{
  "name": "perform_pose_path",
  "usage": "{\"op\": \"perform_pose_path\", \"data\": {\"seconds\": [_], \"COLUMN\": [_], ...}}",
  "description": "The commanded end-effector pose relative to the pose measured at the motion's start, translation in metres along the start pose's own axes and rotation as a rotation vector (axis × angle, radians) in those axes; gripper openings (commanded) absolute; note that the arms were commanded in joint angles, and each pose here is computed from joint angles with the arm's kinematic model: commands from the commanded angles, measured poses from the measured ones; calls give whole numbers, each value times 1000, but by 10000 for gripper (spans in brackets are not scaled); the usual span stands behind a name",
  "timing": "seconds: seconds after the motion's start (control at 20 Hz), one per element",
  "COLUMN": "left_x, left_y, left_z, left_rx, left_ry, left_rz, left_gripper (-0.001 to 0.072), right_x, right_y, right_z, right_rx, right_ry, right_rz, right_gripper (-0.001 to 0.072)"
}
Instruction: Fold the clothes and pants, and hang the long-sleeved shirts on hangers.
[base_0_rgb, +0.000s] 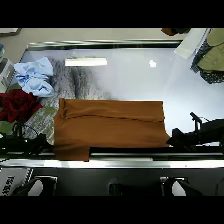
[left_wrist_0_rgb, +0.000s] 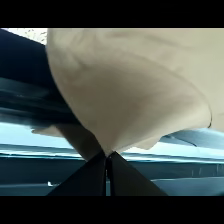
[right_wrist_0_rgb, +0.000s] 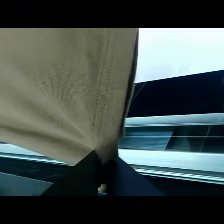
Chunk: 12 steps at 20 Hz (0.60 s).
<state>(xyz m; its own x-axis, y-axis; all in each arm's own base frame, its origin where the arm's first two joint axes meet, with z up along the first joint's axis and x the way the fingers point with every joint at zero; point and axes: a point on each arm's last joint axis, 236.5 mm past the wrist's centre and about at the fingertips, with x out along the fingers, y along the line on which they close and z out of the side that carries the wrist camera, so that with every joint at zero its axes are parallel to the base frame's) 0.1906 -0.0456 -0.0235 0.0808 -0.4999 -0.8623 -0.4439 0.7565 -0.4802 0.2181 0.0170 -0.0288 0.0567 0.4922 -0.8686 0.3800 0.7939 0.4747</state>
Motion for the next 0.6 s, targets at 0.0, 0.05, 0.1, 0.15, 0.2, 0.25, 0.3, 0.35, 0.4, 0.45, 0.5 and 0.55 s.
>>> {"op": "perform_pose_path", "data": {"seconds": [0.0,0.05,0.1,0.15,0.2,0.25,0.3,0.35,0.4,0.45,0.5,0.55], "left_x": [-11,-14,-16,-15,-11,-7,-2,2,7,10,12,14], "left_y": [-18,-27,-35,-43,-49,-53,-58,-62,-67,-73,-79,-85], "left_z": [32,47,63,78,92,104,117,129,143,155,168,178], "left_rx": [42,68,93,121,147,156,167,170,176,185,198,210], "left_ry": [-115,-145,-166,-174,-169,-152,-130,-115,-103,-96,-92,-88], "left_rz": [-23,-37,-43,-48,-44,-40,-37,-35,-36,-37,-37,-37], "left_gripper": [17,17,17,17,17,17,17,17,17,17,17,17], "right_x": [-9,-8,-5,0,7,15,21,25,28,29,29,27], "right_y": [20,28,34,41,48,54,57,59,60,60,61,63], "right_z": [20,34,47,58,70,85,101,115,128,138,147,156], "right_rx": [-46,-63,-92,-128,-155,-169,-148,-126,-111,-98,-95,-100], "right_ry": [-113,-145,-162,-164,-164,-166,-177,-189,-197,-200,-202,-209], "right_rz": [65,95,95,86,78,66,61,57,56,56,57,58], "right_gripper": [29,29,29,29,30,30,30,29,29,29,29,29]}}
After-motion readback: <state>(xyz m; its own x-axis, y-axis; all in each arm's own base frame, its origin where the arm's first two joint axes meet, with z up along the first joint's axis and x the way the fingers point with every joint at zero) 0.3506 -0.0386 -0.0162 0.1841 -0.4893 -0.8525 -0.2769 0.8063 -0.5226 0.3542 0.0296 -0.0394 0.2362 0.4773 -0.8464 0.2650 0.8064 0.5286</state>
